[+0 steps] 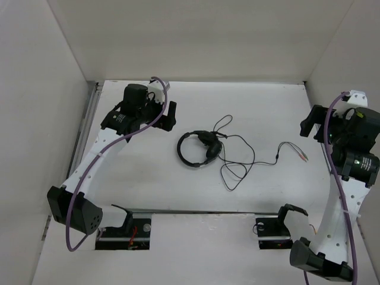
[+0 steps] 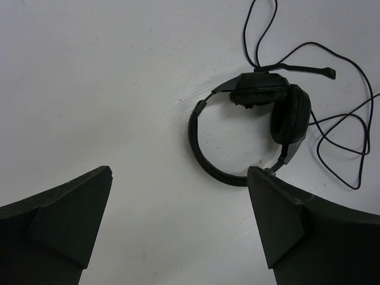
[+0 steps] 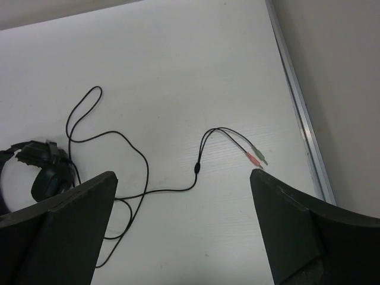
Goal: Wrap the headphones
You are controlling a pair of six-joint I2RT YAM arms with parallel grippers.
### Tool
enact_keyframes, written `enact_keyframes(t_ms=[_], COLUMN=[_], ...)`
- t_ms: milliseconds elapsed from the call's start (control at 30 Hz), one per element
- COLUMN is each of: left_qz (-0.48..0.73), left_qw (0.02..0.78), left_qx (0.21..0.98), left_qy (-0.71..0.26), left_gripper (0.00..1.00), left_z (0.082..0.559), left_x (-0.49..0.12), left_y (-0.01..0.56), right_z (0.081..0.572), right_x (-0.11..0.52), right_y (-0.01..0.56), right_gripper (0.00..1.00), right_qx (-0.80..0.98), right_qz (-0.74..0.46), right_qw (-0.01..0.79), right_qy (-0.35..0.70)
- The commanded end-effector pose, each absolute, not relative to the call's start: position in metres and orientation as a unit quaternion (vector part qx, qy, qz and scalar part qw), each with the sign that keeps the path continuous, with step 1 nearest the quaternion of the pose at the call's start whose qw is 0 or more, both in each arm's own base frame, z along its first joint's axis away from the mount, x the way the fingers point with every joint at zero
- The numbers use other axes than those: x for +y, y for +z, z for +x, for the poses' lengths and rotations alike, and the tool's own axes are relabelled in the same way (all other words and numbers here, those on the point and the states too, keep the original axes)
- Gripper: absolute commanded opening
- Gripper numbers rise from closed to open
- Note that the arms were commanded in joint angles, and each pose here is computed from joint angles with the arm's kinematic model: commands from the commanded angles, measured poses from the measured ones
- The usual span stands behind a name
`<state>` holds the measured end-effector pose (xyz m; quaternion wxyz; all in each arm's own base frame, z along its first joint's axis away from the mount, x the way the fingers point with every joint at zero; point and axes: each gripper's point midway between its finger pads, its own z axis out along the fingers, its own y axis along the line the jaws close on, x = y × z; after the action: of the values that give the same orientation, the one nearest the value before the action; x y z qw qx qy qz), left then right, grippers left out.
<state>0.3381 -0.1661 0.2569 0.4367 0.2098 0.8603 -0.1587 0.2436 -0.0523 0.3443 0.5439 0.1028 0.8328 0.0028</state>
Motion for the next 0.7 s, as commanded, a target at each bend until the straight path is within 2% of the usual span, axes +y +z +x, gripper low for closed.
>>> enact_keyframes(t_ms=[0, 167, 367, 533, 667], left_qz=[0.207, 0.209, 0.256, 0.301, 0.32], left_qw=[0.452, 0.443, 0.386, 0.316, 0.274], left_qx=[0.851, 0.855, 0.866, 0.879, 0.888], left_qy=[-0.169, -0.174, -0.189, -0.19, -0.185], left_gripper=[1.0, 1.0, 1.0, 1.0, 1.0], left_z=[0.339, 0.334, 0.309, 0.282, 0.271], left_x=[-0.168, -0.171, -0.196, -0.217, -0.228], left_y=[0.265, 0.258, 0.223, 0.171, 0.142], right_z=[0.247, 0.245, 0.247, 0.263, 0.284], right_x=[-0.05, -0.043, -0.02, -0.005, 0.004], right_y=[0.359, 0.361, 0.36, 0.325, 0.292], right_gripper=[1.0, 1.0, 1.0, 1.0, 1.0], right_qx=[0.812, 0.807, 0.797, 0.824, 0.836], right_qz=[0.09, 0.037, -0.028, -0.044, -0.09], right_qw=[0.577, 0.59, 0.603, 0.562, 0.539], right_qy=[0.003, -0.003, 0.01, 0.057, 0.05])
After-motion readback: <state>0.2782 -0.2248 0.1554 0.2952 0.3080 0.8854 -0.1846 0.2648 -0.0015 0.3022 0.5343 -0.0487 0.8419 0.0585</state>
